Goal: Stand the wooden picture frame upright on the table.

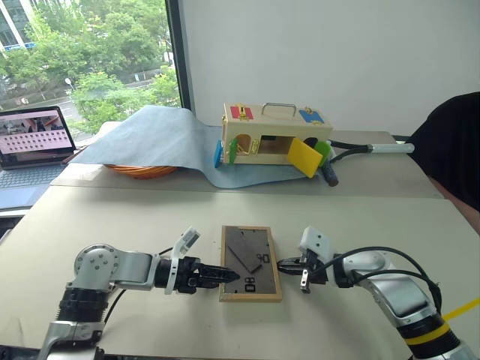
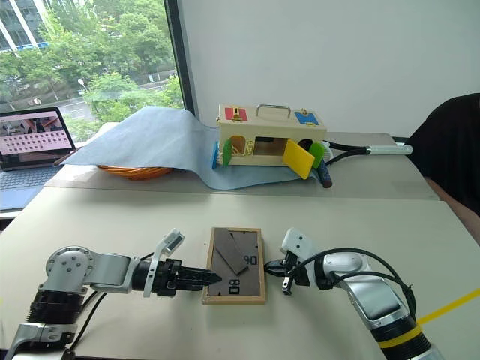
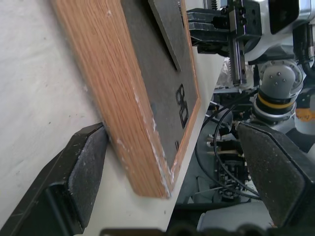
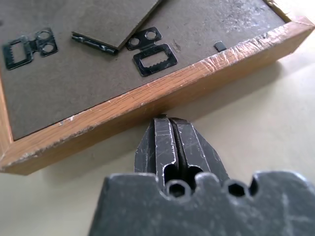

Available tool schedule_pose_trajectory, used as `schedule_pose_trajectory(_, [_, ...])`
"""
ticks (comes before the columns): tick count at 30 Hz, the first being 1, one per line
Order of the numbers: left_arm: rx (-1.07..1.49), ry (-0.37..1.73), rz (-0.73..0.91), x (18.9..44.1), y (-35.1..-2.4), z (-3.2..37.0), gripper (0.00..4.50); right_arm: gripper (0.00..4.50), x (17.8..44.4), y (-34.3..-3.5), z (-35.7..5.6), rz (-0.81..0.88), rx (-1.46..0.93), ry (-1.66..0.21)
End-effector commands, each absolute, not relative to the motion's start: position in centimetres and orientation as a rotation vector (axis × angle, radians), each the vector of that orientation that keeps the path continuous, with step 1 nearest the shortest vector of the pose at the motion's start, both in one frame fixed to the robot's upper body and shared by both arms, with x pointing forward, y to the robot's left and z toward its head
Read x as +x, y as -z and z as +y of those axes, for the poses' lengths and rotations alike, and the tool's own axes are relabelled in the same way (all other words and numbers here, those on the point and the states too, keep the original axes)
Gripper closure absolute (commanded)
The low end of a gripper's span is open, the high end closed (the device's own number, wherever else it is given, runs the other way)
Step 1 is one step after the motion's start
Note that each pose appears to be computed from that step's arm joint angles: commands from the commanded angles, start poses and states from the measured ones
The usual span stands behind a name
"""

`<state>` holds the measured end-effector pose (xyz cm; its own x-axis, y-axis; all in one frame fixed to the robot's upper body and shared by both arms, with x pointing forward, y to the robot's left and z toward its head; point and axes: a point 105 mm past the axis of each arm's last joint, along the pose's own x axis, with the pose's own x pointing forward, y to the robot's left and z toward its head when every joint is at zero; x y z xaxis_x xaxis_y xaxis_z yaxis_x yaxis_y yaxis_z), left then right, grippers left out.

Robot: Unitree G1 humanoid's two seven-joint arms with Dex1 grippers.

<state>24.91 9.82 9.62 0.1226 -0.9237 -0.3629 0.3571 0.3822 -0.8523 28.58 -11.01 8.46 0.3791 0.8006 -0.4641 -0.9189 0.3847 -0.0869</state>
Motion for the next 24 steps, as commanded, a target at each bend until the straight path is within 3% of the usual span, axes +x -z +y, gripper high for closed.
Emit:
schedule_pose_trajectory(1, [-0.739, 1.027, 1.118, 23.9, -8.2, 9.1, 0.72, 4.5, 27.2, -7.7, -9.5, 0.396, -0.328, -1.174])
schedule_pose_trajectory(7, [-0.788, 1.029, 1.077, 23.7, -9.5, 9.5, 2.86, 4.5, 27.1, -7.5, -9.6, 0.404, -0.326, -1.159])
schedule_pose_trajectory(9, [-0.811, 1.032, 1.054, 23.9, -10.3, 9.8, 3.36, 4.5, 27.2, -7.6, -9.6, 0.405, -0.328, -1.156])
schedule_pose_trajectory(15, [-0.899, 1.084, 0.899, 25.7, -13.8, 10.6, 3.36, 4.5, 28.2, -9.8, -10.7, 0.349, -0.281, -1.107])
schedule_pose_trajectory(21, [-0.941, 1.175, 0.829, 26.4, -16.8, 12.7, 3.36, 4.5, 30.0, -16.2, -13.7, 0.203, -0.085, -1.001])
schedule_pose_trajectory(24, [-0.902, 1.244, 0.863, 26.1, -17.6, 12.6, 3.36, 3.75, 29.4, -19.8, -13.5, 0.15, -0.018, -1.086])
